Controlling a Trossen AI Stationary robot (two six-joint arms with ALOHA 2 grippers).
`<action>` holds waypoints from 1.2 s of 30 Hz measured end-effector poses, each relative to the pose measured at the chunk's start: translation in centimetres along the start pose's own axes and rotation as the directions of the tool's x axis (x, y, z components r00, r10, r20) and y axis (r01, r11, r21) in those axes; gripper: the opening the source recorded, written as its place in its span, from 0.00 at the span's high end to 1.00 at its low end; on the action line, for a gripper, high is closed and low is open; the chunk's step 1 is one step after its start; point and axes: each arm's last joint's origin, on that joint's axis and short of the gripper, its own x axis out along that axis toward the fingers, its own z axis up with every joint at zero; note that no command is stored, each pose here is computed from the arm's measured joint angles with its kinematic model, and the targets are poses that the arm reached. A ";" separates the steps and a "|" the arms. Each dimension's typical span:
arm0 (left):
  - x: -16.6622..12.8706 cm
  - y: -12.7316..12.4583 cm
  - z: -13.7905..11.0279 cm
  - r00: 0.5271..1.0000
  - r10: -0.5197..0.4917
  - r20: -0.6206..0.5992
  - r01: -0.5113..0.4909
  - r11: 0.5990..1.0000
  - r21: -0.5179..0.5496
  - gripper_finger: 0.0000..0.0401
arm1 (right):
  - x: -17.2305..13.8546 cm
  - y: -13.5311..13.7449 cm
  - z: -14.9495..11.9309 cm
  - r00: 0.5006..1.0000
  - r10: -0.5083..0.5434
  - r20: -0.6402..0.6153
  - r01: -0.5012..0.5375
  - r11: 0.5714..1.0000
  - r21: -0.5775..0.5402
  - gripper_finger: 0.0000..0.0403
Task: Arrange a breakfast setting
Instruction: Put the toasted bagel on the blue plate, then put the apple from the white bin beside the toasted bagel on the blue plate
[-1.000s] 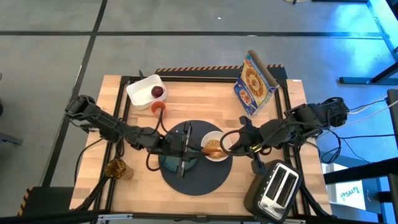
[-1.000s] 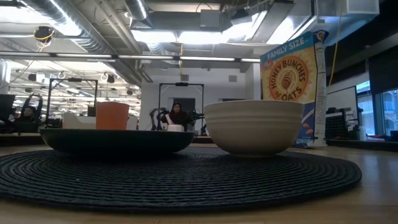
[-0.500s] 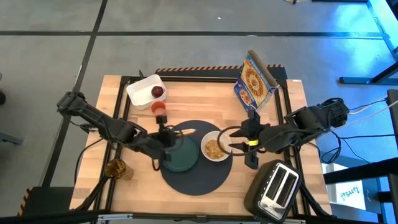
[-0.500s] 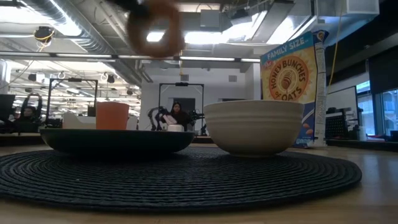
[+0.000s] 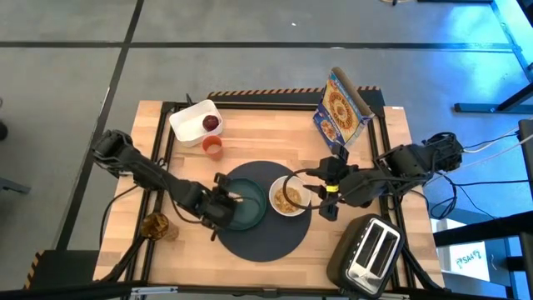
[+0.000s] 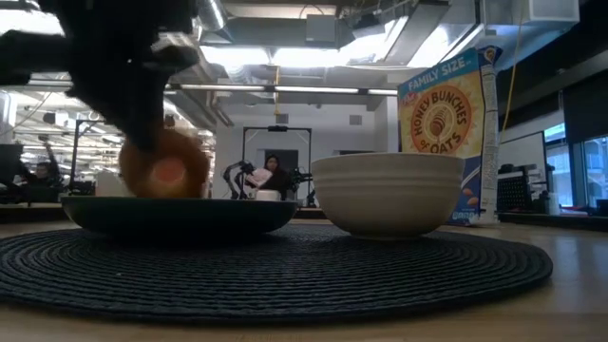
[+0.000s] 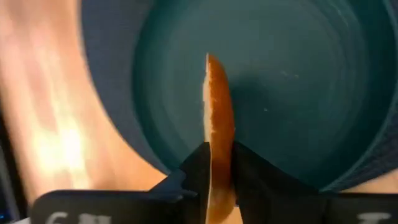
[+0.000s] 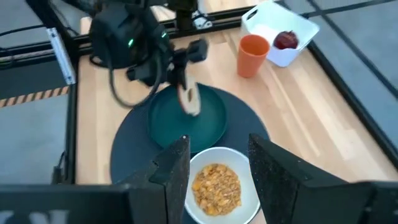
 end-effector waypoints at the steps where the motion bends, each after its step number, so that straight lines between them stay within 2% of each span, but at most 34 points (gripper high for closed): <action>1: 0.2 -0.2 0.0 1.000 -0.012 -0.011 0.012 1.000 0.005 0.84 | 0.0 0.0 0.0 1.000 -0.003 0.002 0.003 1.000 0.000 0.62; 8: 0.5 -0.5 -0.2 0.998 -0.027 -0.048 0.028 0.999 0.031 0.74 | 0.0 0.0 0.0 1.000 -0.004 0.004 0.004 1.000 0.001 0.62; 12: -0.7 -0.3 -0.3 0.994 -0.015 -0.113 0.020 0.999 0.043 0.71 | -0.1 -0.1 0.0 1.000 -0.003 0.005 0.003 1.000 0.022 0.62; 16: -2.5 1.1 -0.3 0.990 0.061 -0.130 -0.072 0.994 -0.078 0.70 | -0.3 -0.2 0.1 1.000 -0.014 0.017 0.013 0.999 0.029 0.62; 19: -4.1 3.3 -0.6 0.987 0.121 -0.110 -0.143 0.966 -0.214 0.70 | -0.6 -0.5 0.1 0.998 -0.039 0.039 0.037 0.999 0.035 0.62; 21: -5.0 5.5 -1.2 0.991 0.101 -0.092 -0.127 0.933 -0.338 0.70 | -0.9 -0.8 0.2 0.997 -0.060 0.055 0.058 0.998 0.034 0.62; 23: -5.9 8.2 -2.2 0.996 0.065 -0.067 -0.090 0.874 -0.478 0.70 | -1.0 -1.5 0.5 0.994 -0.086 0.070 0.084 0.996 0.039 0.62; 26: -7.1 12.0 -4.3 0.994 0.099 -0.052 -0.109 0.753 -0.649 0.70 | -1.0 -2.9 1.0 0.989 -0.123 0.080 0.118 0.991 0.058 0.62; 29: -8.0 15.5 -6.8 0.981 0.179 -0.079 -0.177 0.638 -0.749 0.70 | -0.5 -4.8 1.8 0.981 -0.178 0.079 0.171 0.981 0.087 0.62; 31: -8.3 17.5 -8.4 0.973 0.206 -0.106 -0.211 0.595 -0.775 0.70 | 0.0 -6.1 2.3 0.977 -0.203 0.067 0.195 0.975 0.111 0.62; 33: -8.0 19.2 -9.5 0.972 0.200 -0.121 -0.217 0.581 -0.784 0.70 | 0.5 -7.3 2.6 0.977 -0.208 0.048 0.202 0.973 0.111 0.62; 36: -7.1 21.7 -10.9 0.984 0.157 -0.085 -0.159 0.558 -0.814 0.71 | 1.0 -9.1 3.1 0.979 -0.203 0.021 0.200 0.974 0.105 0.62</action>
